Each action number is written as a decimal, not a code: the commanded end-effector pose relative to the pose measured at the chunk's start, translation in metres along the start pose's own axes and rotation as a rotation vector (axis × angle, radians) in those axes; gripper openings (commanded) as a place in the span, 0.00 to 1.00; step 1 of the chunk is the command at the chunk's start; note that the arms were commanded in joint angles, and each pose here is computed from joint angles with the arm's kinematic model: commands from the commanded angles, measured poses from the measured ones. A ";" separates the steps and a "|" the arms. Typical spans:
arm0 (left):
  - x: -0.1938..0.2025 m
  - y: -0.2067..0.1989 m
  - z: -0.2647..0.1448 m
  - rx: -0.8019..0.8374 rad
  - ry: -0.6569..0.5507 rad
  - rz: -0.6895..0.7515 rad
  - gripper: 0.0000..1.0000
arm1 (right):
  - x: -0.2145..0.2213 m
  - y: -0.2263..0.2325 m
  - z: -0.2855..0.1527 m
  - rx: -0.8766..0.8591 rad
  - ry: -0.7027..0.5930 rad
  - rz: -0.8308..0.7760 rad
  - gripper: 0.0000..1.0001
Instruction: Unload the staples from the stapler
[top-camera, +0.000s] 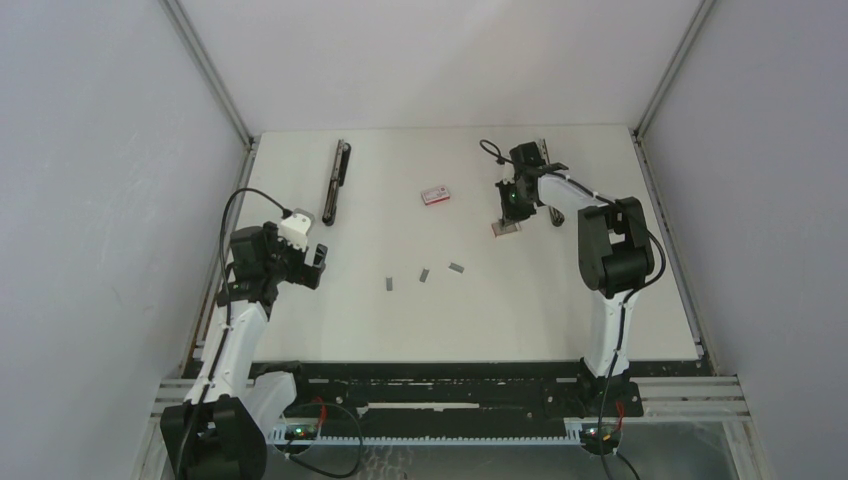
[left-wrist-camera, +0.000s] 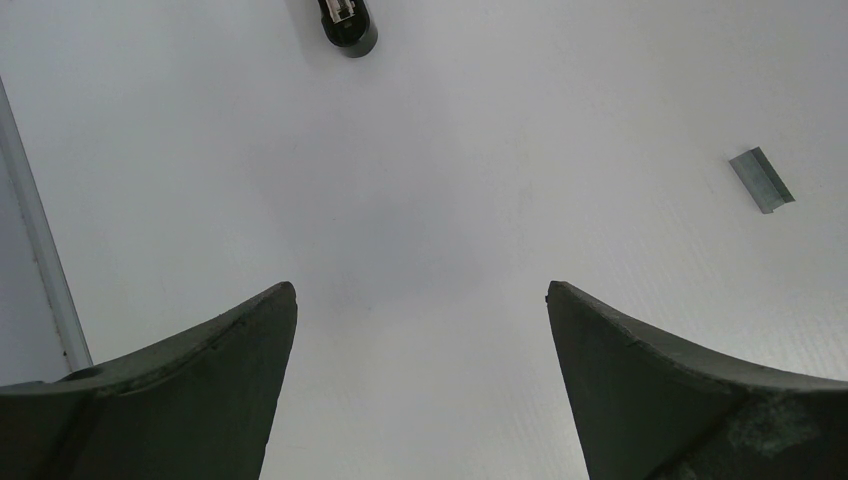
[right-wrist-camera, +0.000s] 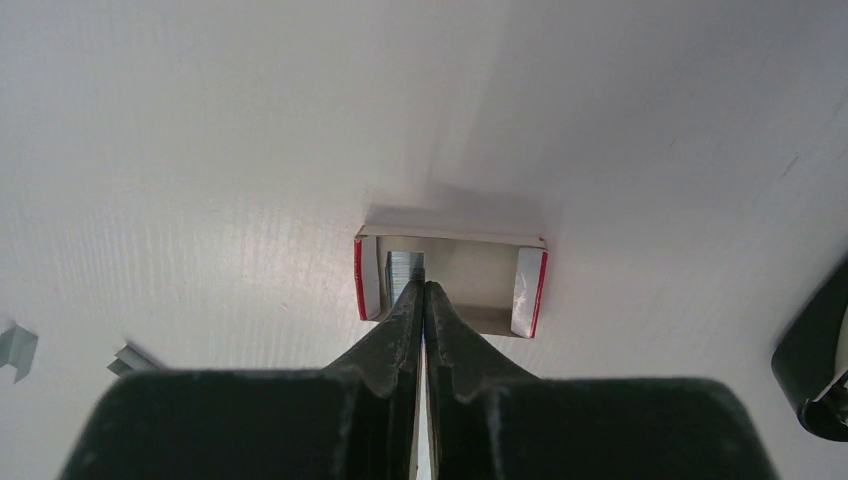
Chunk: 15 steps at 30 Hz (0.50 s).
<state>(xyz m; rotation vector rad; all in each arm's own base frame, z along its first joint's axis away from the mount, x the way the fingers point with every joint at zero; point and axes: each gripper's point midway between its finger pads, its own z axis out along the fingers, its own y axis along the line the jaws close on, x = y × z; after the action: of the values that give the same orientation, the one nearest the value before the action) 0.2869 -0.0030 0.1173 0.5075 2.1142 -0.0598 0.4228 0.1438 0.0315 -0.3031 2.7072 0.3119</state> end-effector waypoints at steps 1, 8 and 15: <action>-0.011 0.004 -0.001 -0.008 -0.038 0.018 1.00 | -0.025 0.008 -0.019 -0.014 -0.070 -0.012 0.00; -0.010 0.003 -0.001 -0.007 -0.038 0.018 1.00 | -0.022 0.008 -0.013 -0.013 -0.050 -0.014 0.00; -0.011 0.003 -0.002 -0.007 -0.039 0.018 1.00 | -0.018 0.010 -0.007 -0.013 -0.027 -0.025 0.00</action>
<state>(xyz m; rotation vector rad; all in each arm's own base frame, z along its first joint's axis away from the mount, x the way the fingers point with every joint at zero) 0.2869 -0.0030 0.1173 0.5071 2.1143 -0.0600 0.4248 0.1467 0.0379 -0.3138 2.7035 0.3144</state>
